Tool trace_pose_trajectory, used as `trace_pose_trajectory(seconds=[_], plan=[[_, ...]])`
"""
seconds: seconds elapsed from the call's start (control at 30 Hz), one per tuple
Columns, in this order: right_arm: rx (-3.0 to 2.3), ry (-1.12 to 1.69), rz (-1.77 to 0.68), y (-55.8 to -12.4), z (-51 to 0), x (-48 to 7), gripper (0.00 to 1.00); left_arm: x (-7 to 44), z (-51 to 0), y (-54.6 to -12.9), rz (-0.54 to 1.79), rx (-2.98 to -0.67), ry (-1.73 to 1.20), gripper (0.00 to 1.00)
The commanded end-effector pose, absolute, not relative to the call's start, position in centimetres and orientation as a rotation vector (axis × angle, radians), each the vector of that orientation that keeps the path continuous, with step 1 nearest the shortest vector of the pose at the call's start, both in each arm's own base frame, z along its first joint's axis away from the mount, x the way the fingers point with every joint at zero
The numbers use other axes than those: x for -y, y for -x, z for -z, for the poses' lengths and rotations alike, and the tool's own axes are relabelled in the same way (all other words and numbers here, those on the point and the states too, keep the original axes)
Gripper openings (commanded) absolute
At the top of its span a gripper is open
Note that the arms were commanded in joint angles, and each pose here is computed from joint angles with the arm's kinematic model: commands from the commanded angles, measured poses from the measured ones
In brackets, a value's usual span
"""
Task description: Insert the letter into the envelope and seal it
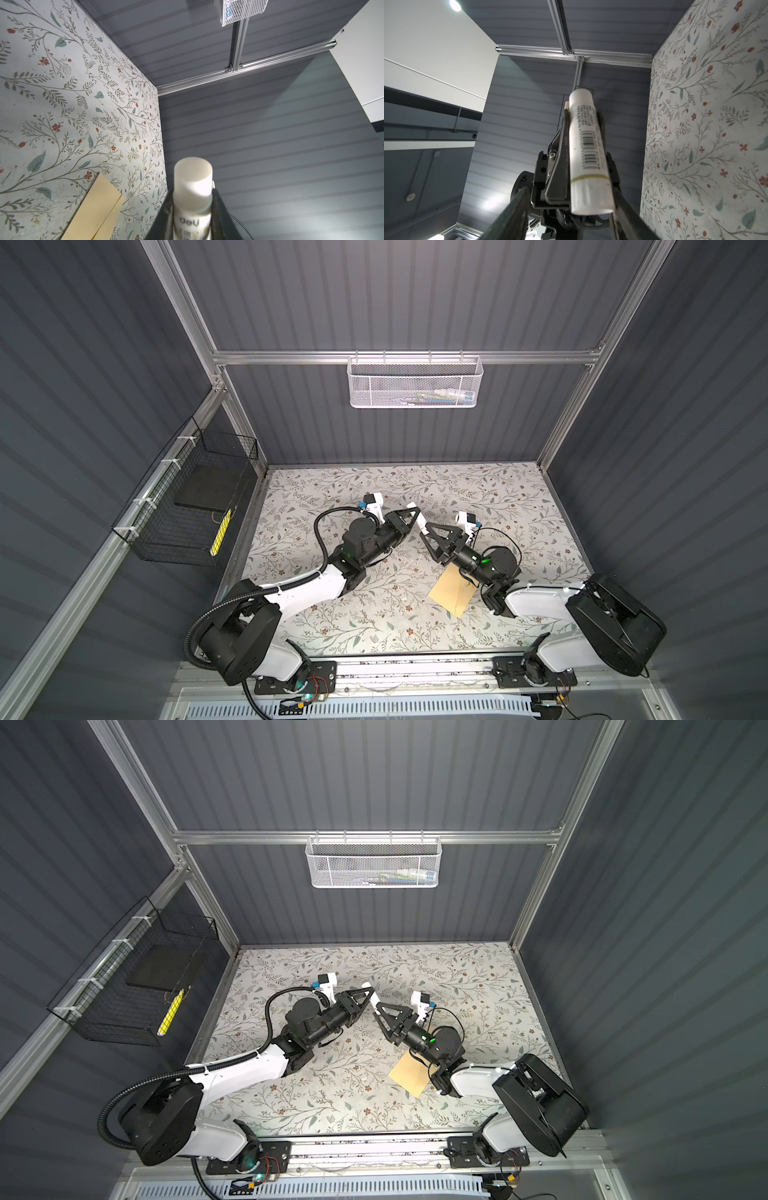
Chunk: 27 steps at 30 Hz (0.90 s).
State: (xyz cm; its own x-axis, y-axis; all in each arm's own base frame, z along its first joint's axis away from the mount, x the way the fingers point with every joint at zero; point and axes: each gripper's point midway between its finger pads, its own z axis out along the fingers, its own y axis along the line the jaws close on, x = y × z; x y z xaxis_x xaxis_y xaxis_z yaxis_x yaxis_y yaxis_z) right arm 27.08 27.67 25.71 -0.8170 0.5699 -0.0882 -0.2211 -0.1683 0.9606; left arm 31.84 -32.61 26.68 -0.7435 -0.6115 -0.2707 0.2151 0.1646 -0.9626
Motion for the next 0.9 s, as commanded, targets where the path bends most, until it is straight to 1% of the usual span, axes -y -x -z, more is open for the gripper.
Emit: trace_pose_trajectory(seconds=[0.0, 0.17, 0.27, 0.5, 0.7, 0.87], plan=[[-1.503, -0.372, -2.046, -26.9, -27.7, -27.2, 0.57, 32.0, -28.3, -31.9, 1.664, -1.740, 0.371, 0.00], [-1.509, -0.382, -2.036, -26.9, -27.3, -27.0, 0.50, 32.0, -28.4, -31.8, 1.665, -1.741, 0.368, 0.00], [-1.509, -0.381, -2.037, -27.0, -27.3, -27.1, 0.48, 32.1, -28.4, -31.8, 1.666, -1.742, 0.367, 0.00], [-1.519, -0.391, -2.028, -27.4, -26.9, -27.1, 0.40, 32.2, -28.3, -31.8, 1.670, -1.746, 0.366, 0.00], [-1.519, -0.399, -2.016, -27.7, -26.7, -26.9, 0.38, 32.3, -28.4, -31.7, 1.680, -1.748, 0.355, 0.00], [-1.530, -0.399, -2.008, -27.9, -26.5, -26.9, 0.32, 32.4, -28.1, -31.6, 1.681, -1.760, 0.354, 0.00]])
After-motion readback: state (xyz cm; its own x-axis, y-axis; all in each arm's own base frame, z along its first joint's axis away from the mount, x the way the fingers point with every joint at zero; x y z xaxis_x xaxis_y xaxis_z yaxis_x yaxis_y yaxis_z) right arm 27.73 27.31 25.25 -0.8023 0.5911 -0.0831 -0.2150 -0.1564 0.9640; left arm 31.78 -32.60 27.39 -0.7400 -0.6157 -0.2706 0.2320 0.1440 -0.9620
